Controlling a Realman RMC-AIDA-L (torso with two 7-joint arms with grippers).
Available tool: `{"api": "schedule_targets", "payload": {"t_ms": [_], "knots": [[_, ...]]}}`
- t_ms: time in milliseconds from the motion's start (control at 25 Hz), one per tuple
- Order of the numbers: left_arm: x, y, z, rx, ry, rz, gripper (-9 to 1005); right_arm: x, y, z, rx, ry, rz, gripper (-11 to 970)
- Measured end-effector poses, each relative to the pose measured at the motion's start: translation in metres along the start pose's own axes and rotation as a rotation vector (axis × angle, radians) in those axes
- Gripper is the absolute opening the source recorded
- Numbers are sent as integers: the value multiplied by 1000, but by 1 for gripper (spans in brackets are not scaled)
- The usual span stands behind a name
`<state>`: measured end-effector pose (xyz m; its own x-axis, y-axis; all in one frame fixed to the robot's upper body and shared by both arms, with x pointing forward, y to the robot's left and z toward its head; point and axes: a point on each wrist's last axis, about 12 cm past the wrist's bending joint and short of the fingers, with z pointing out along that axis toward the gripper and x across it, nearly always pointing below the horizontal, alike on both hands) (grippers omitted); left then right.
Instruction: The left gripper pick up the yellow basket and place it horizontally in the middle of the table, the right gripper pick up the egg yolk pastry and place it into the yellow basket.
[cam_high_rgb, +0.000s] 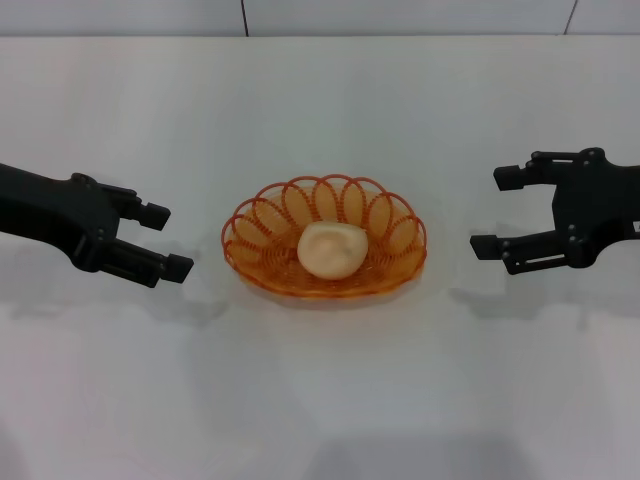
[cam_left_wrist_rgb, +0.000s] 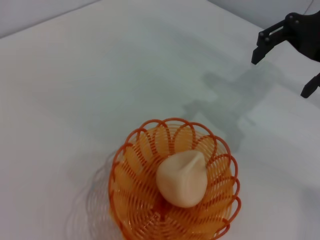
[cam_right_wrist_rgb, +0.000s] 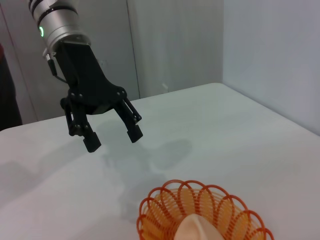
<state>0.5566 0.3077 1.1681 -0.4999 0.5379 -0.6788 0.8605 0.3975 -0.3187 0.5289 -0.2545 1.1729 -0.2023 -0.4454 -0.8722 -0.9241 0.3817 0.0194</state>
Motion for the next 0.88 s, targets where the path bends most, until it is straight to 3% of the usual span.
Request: {"api": "schedule_targets", "payload": {"t_ms": [880], "knots": [[-5, -8, 5, 75, -5, 55, 888, -5, -2, 2, -2, -8, -12, 875]]}}
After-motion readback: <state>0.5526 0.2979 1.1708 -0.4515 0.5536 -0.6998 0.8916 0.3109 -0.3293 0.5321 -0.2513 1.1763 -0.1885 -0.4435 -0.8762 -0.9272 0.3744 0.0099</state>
